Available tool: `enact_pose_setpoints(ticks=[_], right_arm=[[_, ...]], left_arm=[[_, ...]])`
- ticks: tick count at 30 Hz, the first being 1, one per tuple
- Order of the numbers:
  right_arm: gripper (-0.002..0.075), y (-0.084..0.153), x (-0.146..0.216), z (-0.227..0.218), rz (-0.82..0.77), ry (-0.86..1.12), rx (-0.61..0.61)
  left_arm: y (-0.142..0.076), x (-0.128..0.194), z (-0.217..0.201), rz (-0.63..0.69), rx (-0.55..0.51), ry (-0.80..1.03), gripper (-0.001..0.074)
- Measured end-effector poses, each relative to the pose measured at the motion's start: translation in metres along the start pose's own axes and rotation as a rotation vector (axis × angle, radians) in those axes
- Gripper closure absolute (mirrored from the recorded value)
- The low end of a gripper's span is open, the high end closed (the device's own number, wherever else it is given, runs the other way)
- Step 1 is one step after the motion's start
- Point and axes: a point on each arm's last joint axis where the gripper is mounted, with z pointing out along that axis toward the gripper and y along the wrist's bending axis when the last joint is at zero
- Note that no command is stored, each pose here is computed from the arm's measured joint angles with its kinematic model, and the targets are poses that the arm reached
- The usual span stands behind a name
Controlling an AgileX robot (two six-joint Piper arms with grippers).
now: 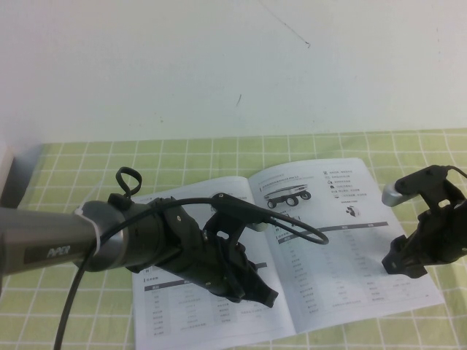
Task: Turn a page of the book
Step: Open the closed book
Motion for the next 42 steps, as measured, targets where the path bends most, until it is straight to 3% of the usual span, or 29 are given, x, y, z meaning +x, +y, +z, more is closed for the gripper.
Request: enact_pose_setpoints(ticks=[15,29,36,42], right_arm=[[0.0196,0.003,0.000,0.001,0.095,-0.007,-0.051],[0.0258,0.007,-0.002,0.002,0.135,-0.005,-0.115],[0.0265,0.013,-0.017,-0.007,0.108,0.001,-0.207],[0.0272,0.013,-0.031,-0.013,0.087,-0.031,-0.216]], left_arm=[[0.000,0.000,0.000,0.002,-0.001,-0.001,0.0738],[0.000,0.000,0.000,0.005,-0.002,-0.001,0.0738],[0.000,0.000,0.000,0.005,-0.002,-0.001,0.0738],[0.000,0.000,0.000,0.007,-0.001,-0.001,0.0738]])
